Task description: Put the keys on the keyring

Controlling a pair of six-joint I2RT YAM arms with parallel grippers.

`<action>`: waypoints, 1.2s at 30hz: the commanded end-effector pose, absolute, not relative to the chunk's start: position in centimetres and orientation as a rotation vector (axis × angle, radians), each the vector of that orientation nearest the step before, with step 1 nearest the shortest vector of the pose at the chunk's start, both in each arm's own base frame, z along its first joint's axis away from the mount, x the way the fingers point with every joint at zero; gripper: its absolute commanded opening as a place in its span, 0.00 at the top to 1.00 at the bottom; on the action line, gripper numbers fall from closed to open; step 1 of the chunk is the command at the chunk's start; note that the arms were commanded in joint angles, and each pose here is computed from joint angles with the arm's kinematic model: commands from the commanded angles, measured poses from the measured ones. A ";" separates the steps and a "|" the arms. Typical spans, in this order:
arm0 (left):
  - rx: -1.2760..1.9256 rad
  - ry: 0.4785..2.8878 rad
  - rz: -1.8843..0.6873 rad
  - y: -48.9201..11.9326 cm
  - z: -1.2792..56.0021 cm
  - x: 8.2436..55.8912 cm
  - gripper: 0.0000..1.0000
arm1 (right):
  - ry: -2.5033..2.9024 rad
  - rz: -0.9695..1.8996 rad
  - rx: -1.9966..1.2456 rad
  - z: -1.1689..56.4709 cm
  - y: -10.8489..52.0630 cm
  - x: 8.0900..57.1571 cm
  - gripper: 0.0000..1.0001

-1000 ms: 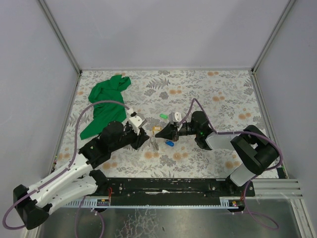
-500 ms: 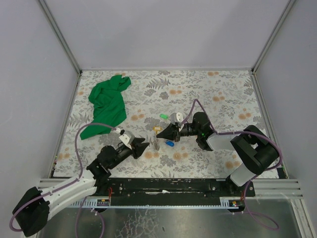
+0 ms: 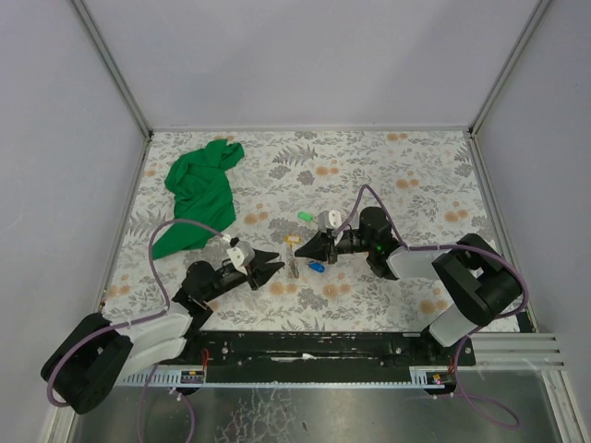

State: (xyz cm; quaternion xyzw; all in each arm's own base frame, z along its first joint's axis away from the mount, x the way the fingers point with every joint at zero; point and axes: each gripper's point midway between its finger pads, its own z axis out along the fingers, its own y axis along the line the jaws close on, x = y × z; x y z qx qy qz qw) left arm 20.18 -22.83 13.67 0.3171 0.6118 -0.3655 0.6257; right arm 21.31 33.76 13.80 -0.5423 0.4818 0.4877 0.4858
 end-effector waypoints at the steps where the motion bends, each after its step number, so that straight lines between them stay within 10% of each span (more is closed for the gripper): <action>1: 0.838 1.212 -0.915 -24.2 17.3 19.5 0.69 | 1.068 1.153 -1.347 16.2 33.5 21.3 1.00; 36: 0.992 1.221 -1.043 -26.1 16.4 20.8 0.81 | 1.042 1.186 -1.357 17.0 33.5 20.7 1.00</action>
